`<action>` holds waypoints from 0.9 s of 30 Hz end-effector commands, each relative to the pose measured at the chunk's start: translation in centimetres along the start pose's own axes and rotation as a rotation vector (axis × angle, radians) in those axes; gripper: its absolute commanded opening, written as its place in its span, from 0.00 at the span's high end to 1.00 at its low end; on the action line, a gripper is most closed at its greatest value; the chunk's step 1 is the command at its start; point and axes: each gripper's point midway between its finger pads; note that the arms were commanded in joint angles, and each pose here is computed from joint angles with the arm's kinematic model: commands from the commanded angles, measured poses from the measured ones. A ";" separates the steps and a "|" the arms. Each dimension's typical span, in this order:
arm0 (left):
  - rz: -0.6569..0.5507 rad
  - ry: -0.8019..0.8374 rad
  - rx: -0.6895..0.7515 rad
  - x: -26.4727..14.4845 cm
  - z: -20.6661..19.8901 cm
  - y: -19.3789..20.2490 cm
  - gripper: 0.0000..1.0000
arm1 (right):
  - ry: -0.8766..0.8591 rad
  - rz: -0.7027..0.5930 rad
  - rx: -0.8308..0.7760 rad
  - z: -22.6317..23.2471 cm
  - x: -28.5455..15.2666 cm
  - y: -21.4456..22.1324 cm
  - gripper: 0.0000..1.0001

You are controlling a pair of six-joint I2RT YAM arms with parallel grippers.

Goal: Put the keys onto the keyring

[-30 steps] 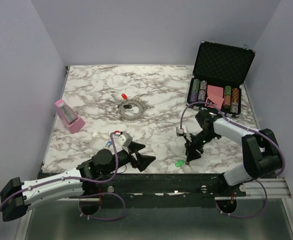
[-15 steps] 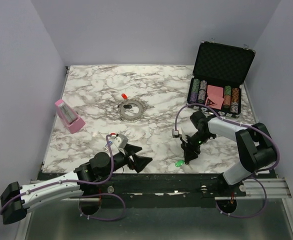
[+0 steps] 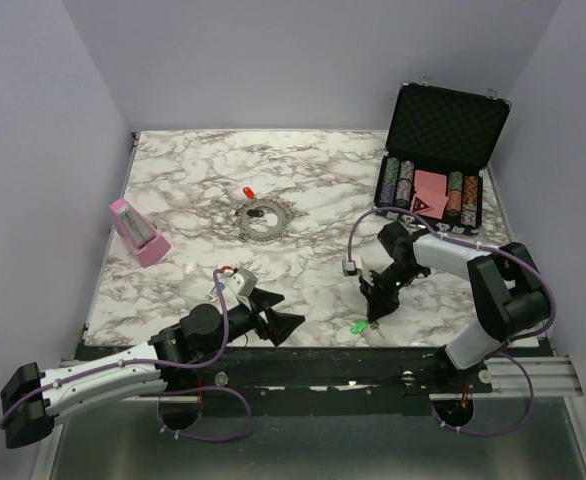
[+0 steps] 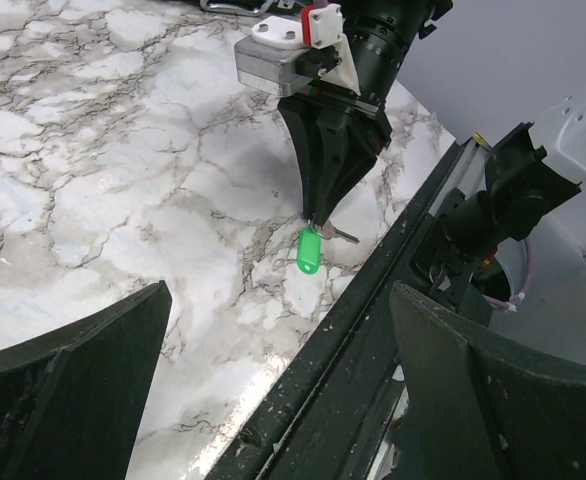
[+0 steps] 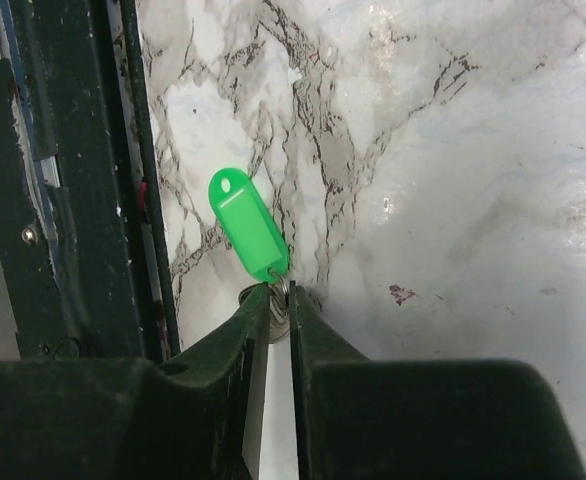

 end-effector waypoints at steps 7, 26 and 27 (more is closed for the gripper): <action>-0.005 -0.014 0.000 0.2 0.2 -0.2 0.01 | -0.029 0.008 -0.035 0.4 -0.1 -0.1 0.93; -0.075 0.183 0.159 2.8 -5.6 -4.0 0.11 | 0.107 -0.341 -0.322 1.1 -7.7 -12.7 1.00; -0.067 0.197 0.186 3.2 -6.0 -4.1 0.13 | 0.108 -0.379 -0.347 1.5 -8.2 -13.6 1.00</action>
Point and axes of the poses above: each gripper's point midway between its finger pads, its own x axis out along the fingers, its own z axis along the line the jaws close on, y = z × x, and after that the axes turned 12 degrees about -x, right-handed
